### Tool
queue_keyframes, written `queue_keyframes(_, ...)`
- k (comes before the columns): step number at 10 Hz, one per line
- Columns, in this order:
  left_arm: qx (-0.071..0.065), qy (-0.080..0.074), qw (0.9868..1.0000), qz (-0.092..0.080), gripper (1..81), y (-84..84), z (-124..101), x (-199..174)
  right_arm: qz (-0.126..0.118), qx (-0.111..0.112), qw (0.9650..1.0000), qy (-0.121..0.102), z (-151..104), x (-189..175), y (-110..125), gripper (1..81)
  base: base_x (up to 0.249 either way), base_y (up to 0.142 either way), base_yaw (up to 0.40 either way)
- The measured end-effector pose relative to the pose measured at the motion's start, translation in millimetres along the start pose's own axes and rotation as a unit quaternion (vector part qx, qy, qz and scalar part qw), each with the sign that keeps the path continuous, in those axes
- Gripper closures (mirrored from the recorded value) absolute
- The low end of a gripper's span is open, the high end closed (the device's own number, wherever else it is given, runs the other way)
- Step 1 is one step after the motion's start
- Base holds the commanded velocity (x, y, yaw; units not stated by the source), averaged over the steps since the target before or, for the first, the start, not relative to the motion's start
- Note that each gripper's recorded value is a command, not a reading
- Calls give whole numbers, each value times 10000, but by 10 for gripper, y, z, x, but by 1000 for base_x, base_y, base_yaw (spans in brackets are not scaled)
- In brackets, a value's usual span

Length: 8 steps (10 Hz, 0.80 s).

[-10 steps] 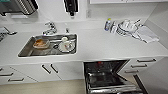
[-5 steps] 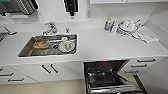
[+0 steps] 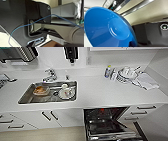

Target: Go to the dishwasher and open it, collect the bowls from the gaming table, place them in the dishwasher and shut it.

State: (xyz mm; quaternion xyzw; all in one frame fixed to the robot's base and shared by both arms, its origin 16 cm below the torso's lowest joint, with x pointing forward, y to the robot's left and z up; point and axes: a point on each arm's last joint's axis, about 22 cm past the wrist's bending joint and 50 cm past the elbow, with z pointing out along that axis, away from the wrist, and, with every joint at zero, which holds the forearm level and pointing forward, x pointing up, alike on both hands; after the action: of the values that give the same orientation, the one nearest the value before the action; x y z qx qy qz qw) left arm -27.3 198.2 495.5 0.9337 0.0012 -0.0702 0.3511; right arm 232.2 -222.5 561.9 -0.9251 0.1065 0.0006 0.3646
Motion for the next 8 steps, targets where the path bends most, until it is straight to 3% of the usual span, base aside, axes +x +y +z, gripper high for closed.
queue_keyframes(2, 293, -96, 9995, -21, 10, -229, 24, -146, -122, 104, 9998, 122, -118, 422, -268, 811, 0, 0, 0)
queue_keyframes(4, 500, -202, 9985, -66, 10, -338, 112, -327, -130, 41, 9996, 265, -256, 799, -355, 811, 0, 0, 0)
queue_keyframes(5, 642, -266, 9975, -87, 10, -432, 119, -441, -132, -4, 9992, 379, -331, 1021, -381, 811, 0, 0, 0)
queue_keyframes(7, 1007, -397, 9941, -106, 10, -673, 88, -628, -130, 19, 9980, 610, -435, 1457, -529, 811, 0, 0, 0)
queue_keyframes(8, 1053, -448, 9933, -138, 10, -656, 137, -722, -116, 20, 9976, 678, -470, 1620, -596, 811, 0, 0, 0)
